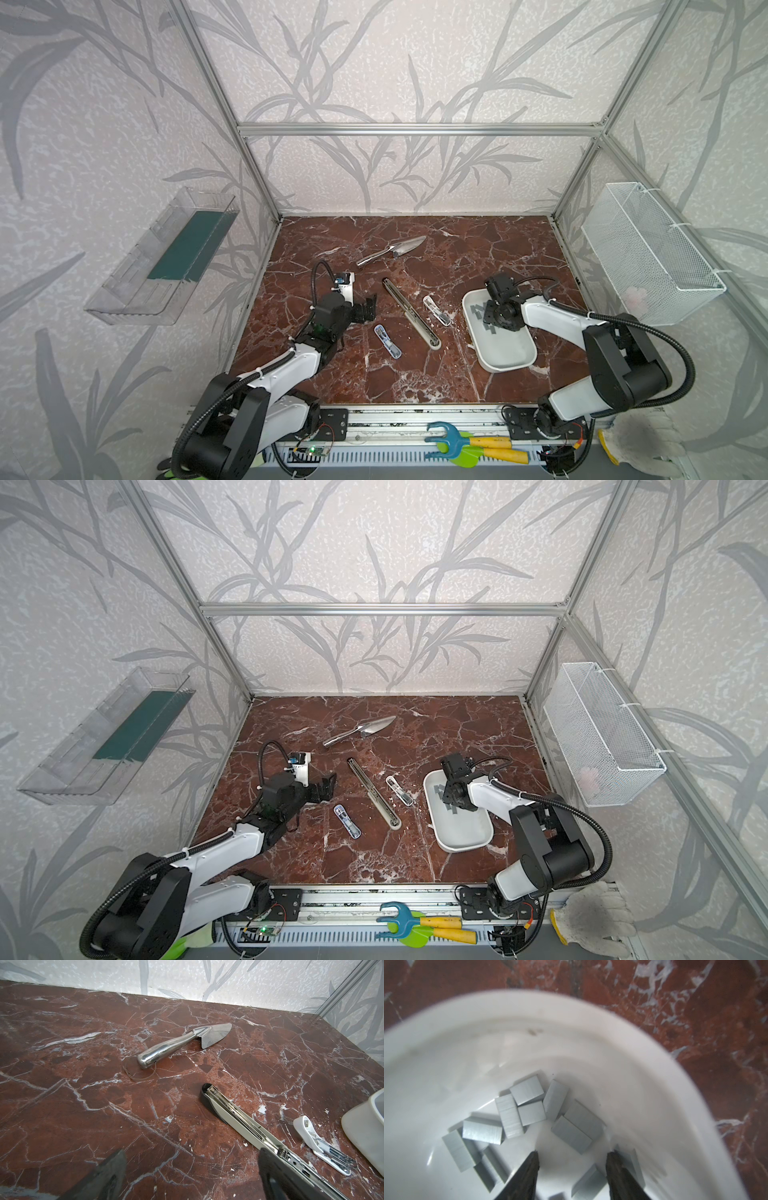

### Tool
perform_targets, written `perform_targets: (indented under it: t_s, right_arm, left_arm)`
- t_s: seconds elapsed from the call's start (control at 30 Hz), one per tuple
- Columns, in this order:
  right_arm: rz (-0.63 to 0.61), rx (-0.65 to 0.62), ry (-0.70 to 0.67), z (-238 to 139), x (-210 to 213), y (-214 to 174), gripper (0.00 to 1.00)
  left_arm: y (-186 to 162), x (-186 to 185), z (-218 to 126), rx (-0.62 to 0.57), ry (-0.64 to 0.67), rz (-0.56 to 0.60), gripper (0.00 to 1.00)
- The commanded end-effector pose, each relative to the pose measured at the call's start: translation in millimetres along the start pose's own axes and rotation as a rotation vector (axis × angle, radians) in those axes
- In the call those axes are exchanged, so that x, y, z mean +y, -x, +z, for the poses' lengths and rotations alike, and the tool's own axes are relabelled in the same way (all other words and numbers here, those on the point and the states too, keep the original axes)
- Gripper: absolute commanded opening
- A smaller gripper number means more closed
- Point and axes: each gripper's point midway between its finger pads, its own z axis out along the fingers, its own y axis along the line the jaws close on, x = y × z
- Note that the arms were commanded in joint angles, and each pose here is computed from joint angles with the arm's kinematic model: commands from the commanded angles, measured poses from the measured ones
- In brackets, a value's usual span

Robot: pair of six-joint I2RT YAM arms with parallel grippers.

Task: Load the staples into the stapler
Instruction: 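Lower the right gripper into the tray and close on a grey staple strip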

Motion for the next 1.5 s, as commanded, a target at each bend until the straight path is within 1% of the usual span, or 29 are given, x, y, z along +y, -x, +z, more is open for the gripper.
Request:
perform_targets:
  t_s: [0.0,0.3,0.37,0.47,0.57,0.7,0.93,1.0,1.13,1.4,1.47]
  right_arm:
    - [-0.025,0.006,-0.055,-9,-11,-8,0.54]
    - [-0.023,-0.005,-0.029,-19,-4,-7,0.54]
    - [-0.003,-0.014,-0.015,-23,-4,-9,0.55]
    - [0.049,-0.011,0.053,-22,2,-19,0.55]
    - [0.081,-0.007,0.074,-19,4,-27,0.56]
    - [0.096,-0.015,0.047,-13,-2,-30,0.58]
    - [0.089,-0.018,0.036,-4,1,-28,0.58]
    - [0.079,-0.023,0.025,-2,3,-24,0.56]
    - [0.057,-0.020,-0.015,5,3,-21,0.54]
    - [0.034,-0.047,-0.050,2,1,-10,0.54]
    - [0.029,-0.053,-0.065,0,-2,-9,0.50]
  left_arm:
    - [3,-2,-2,-0.021,-0.012,0.005,0.99]
    - [3,-2,-2,-0.020,-0.011,0.005,0.99]
    - [3,-2,-2,-0.020,-0.010,0.005,0.99]
    - [3,-2,-2,-0.021,-0.010,0.005,0.99]
    - [3,-2,-2,-0.022,-0.012,0.005,0.99]
    - [3,-2,-3,-0.022,-0.012,0.005,0.99]
    - [3,-3,-3,-0.024,-0.015,0.005,0.99]
    - [3,-2,-3,-0.023,-0.013,0.005,0.99]
    - [3,-3,-3,-0.023,-0.014,0.006,0.99]
    - [3,-2,-2,-0.023,-0.012,0.006,0.99]
    - [3,-2,-2,-0.021,-0.012,0.007,0.99]
